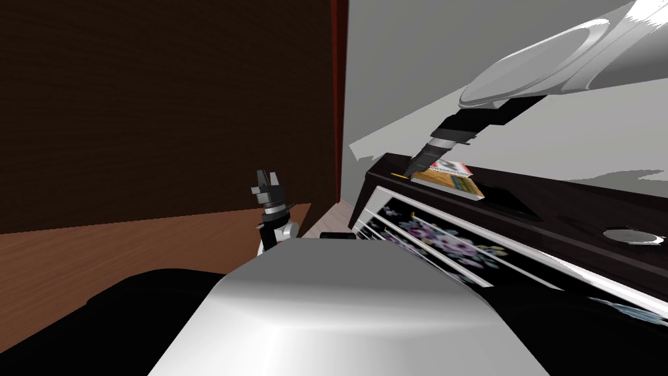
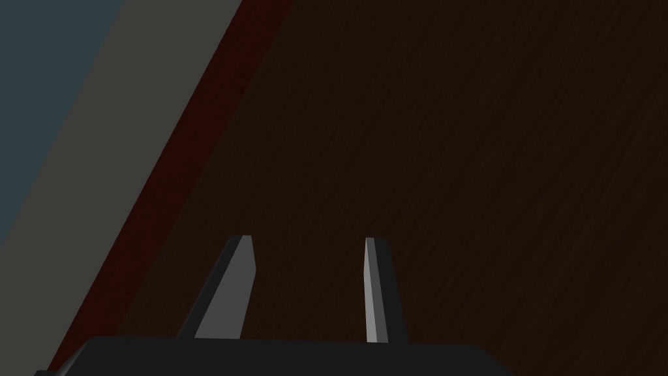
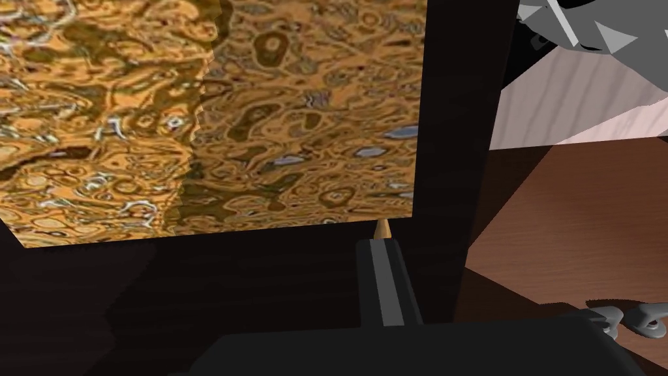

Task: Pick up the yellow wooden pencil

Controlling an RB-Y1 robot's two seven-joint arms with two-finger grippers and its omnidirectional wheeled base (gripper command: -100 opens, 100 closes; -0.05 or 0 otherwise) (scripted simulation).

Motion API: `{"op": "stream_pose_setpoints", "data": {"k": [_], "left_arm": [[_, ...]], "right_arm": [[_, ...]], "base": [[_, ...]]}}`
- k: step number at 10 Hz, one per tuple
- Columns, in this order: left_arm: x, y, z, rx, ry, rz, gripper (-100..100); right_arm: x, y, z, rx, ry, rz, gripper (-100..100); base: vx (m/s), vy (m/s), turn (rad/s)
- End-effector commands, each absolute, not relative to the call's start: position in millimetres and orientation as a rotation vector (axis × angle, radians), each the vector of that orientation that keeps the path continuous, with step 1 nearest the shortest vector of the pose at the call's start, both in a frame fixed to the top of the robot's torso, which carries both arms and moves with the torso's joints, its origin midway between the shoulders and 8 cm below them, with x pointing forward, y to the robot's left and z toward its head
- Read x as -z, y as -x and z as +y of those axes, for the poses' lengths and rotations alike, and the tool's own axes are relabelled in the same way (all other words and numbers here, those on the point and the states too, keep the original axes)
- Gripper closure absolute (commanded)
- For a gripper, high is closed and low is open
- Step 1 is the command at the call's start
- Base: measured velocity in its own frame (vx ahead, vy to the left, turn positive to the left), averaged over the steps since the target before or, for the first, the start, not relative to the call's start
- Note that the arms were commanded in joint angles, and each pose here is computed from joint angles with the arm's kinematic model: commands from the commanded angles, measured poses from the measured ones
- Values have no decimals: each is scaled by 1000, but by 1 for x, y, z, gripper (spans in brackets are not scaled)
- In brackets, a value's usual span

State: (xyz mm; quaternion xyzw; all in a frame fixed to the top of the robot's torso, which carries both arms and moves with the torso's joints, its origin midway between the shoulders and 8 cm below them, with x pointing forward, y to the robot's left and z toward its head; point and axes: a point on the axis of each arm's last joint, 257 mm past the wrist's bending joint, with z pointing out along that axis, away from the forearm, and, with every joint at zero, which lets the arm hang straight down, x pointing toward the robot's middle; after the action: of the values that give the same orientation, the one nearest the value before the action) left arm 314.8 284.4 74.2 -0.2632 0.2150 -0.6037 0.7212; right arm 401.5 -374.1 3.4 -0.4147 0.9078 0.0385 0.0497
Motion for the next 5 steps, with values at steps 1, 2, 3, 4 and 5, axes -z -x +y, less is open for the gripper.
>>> {"op": "stream_pose_setpoints", "data": {"k": [1, 2, 3, 4, 5], "left_arm": [[-74, -315, 284, 1334, 581, 475, 0], [-74, -315, 284, 1334, 581, 475, 0], [-74, -315, 284, 1334, 581, 475, 0], [-74, -315, 284, 1334, 581, 475, 0], [-74, -315, 284, 1334, 581, 475, 0]], "right_arm": [[-3, -402, -374, -117, 1263, 2765, 100], [-3, -402, -374, -117, 1263, 2765, 0], [-24, -413, -369, -89, 1253, 2698, -100], [-29, -416, -368, -84, 1249, 2682, -100], [-40, -422, -368, -72, 1238, 2640, -100]], "base": [[0, 0, 0], [0, 0, 0], [0, 0, 0], [-4, 6, 10], [-10, 13, 23]]}}
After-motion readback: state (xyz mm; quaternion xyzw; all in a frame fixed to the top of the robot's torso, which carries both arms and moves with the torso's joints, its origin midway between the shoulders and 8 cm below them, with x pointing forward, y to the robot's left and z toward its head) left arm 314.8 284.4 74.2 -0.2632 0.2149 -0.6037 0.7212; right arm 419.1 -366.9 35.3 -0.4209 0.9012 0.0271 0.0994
